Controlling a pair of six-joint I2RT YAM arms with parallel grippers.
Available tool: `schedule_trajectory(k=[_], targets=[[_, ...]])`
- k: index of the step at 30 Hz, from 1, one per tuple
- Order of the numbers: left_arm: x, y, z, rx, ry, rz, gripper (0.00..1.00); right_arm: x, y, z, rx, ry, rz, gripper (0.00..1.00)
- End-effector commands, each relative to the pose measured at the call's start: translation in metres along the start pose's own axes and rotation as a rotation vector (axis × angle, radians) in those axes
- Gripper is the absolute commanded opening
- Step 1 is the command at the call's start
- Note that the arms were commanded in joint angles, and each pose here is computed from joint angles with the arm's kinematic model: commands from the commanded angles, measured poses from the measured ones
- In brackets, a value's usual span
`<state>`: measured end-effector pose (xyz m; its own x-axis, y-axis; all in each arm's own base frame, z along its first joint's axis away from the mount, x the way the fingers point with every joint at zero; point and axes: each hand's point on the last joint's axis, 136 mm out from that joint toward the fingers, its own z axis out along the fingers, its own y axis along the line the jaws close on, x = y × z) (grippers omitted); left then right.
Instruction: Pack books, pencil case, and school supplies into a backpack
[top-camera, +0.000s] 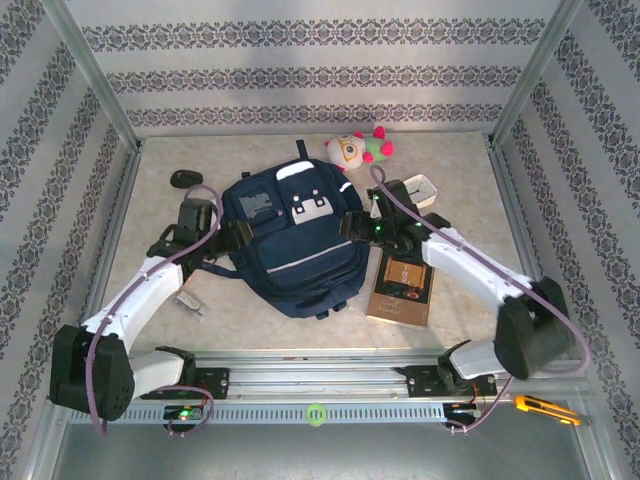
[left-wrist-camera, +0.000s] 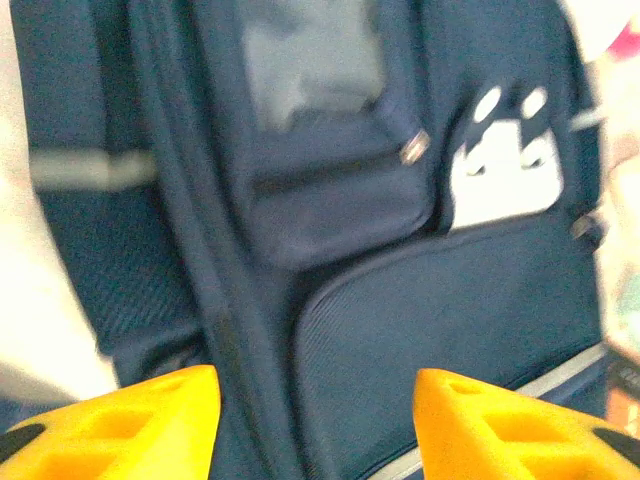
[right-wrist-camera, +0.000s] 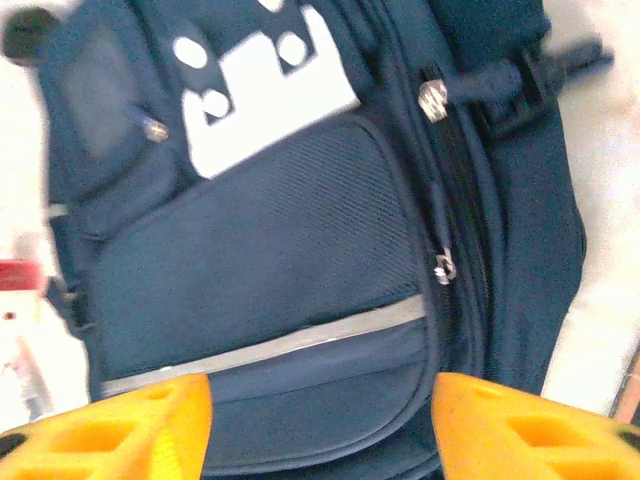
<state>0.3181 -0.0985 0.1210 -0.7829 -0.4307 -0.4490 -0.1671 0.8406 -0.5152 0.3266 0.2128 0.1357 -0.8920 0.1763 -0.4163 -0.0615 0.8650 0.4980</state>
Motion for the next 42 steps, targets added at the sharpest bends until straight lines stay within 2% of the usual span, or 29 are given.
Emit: schedule_trajectory(k=[1,6,12,14,16,19,22,24,26,30,32,35,37,40,42], targets=[[0.033,0.007,0.025,0.025,0.101,-0.049,0.48,0.018,-0.007,0.026,0.002,0.064,-0.042,0.56],[0.037,0.007,0.063,0.033,0.170,-0.055,0.44,0.046,-0.016,0.054,-0.005,0.075,0.006,0.51],[0.026,0.015,0.083,-0.025,0.146,-0.036,0.45,0.096,0.015,0.071,-0.056,0.089,0.016,0.51],[0.022,0.012,0.083,-0.025,0.145,-0.015,0.45,0.099,0.027,0.068,-0.073,0.070,0.017,0.50],[0.014,0.002,0.072,-0.008,0.131,0.048,0.53,0.086,0.042,0.052,-0.090,0.005,-0.002,0.50],[-0.014,-0.022,0.031,-0.017,0.031,0.217,0.62,0.051,0.060,0.003,-0.112,-0.117,-0.065,0.53],[-0.028,-0.062,-0.011,0.017,-0.062,0.555,0.66,0.026,0.062,-0.043,-0.142,-0.185,-0.104,0.57],[-0.015,-0.090,-0.026,0.072,-0.052,0.826,0.67,0.015,0.054,-0.066,-0.180,-0.215,-0.102,0.57],[0.005,-0.104,-0.026,0.118,-0.011,1.011,0.67,0.010,0.045,-0.083,-0.221,-0.233,-0.100,0.57],[0.060,-0.131,-0.007,0.282,0.108,1.332,0.62,0.009,0.015,-0.099,-0.218,-0.243,-0.067,0.58],[0.086,-0.143,0.006,0.349,0.136,1.484,0.64,0.011,0.004,-0.101,-0.216,-0.245,-0.040,0.59],[0.098,-0.159,0.029,0.359,0.109,1.579,0.68,0.018,-0.005,-0.101,-0.229,-0.251,-0.001,0.59],[0.100,-0.168,0.042,0.368,0.100,1.585,0.71,0.022,-0.009,-0.101,-0.234,-0.254,0.013,0.59],[0.102,-0.182,0.060,0.372,0.071,1.603,0.80,0.029,-0.015,-0.098,-0.229,-0.254,0.032,0.59],[0.103,-0.187,0.072,0.364,0.055,1.608,0.81,0.031,-0.018,-0.097,-0.229,-0.257,0.039,0.63]])
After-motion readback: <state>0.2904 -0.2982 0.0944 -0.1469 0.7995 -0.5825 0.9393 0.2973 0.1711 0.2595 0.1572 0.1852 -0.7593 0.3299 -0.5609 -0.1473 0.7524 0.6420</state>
